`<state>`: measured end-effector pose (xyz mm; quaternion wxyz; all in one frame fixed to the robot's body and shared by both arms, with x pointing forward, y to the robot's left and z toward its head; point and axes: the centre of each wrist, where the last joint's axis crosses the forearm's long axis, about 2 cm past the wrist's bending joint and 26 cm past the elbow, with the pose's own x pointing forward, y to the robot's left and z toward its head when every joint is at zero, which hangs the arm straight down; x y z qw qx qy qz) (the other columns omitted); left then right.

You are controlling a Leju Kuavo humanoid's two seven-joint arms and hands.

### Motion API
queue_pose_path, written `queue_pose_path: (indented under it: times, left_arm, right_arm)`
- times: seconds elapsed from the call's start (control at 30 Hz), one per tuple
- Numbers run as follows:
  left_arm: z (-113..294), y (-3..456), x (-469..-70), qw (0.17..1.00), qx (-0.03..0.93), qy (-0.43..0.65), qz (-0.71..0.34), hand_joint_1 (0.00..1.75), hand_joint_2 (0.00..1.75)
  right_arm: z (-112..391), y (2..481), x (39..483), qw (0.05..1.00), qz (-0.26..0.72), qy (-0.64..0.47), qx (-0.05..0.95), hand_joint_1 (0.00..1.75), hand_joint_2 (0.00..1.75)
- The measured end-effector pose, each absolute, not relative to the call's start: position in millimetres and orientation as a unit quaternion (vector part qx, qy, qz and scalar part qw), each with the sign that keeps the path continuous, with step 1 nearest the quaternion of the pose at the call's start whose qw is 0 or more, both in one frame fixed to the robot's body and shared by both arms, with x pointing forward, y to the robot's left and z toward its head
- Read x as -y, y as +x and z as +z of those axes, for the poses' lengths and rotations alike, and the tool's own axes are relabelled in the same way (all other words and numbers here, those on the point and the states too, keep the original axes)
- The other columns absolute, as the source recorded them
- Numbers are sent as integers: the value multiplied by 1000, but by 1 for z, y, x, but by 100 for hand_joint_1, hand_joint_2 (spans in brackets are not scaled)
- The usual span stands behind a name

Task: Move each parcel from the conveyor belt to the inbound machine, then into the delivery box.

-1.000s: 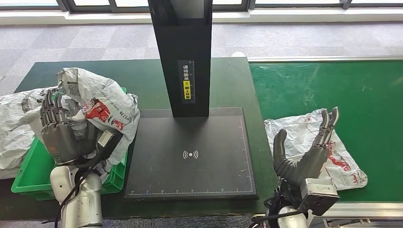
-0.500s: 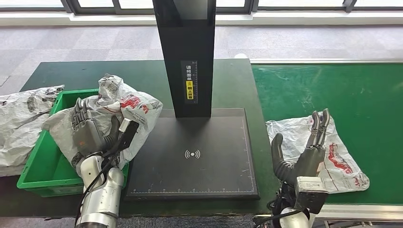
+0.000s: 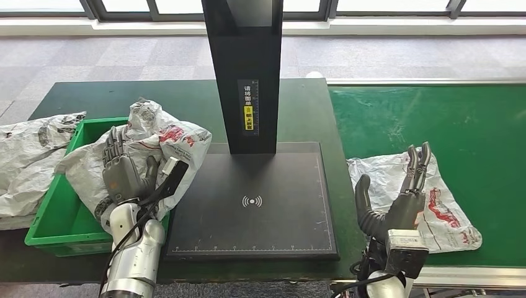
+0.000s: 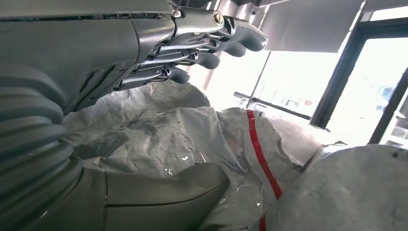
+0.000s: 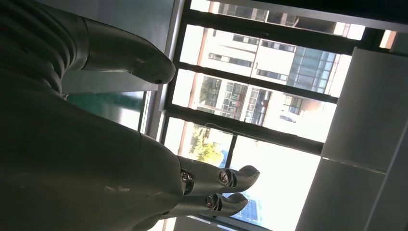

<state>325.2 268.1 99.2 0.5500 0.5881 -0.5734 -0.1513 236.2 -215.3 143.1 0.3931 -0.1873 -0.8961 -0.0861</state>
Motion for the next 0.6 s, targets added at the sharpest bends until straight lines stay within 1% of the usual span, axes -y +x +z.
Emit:
queue_pose_path:
  times: [0.13,0.3,0.4,0.5,0.6]
  left_arm:
    - [105,314,-278,523,612,580,-122,0,175]
    - [130,296,-313,446,673,590,-21,0,175]
    - [136,284,-333,397,696,598,21,0,175]
    - [137,271,-352,358,704,610,60,0,175]
    - [142,262,-362,344,699,621,89,0,175]
  right_arm:
    - [143,236,216,394,-89,-190,895,0,175]
    - [142,237,215,397,-90,-190,893,0,175]
    - [141,238,214,399,-93,-189,892,0,175]
    - [140,240,213,402,-96,-188,891,0,175]
    - [139,241,212,404,-99,-188,890,0,175]
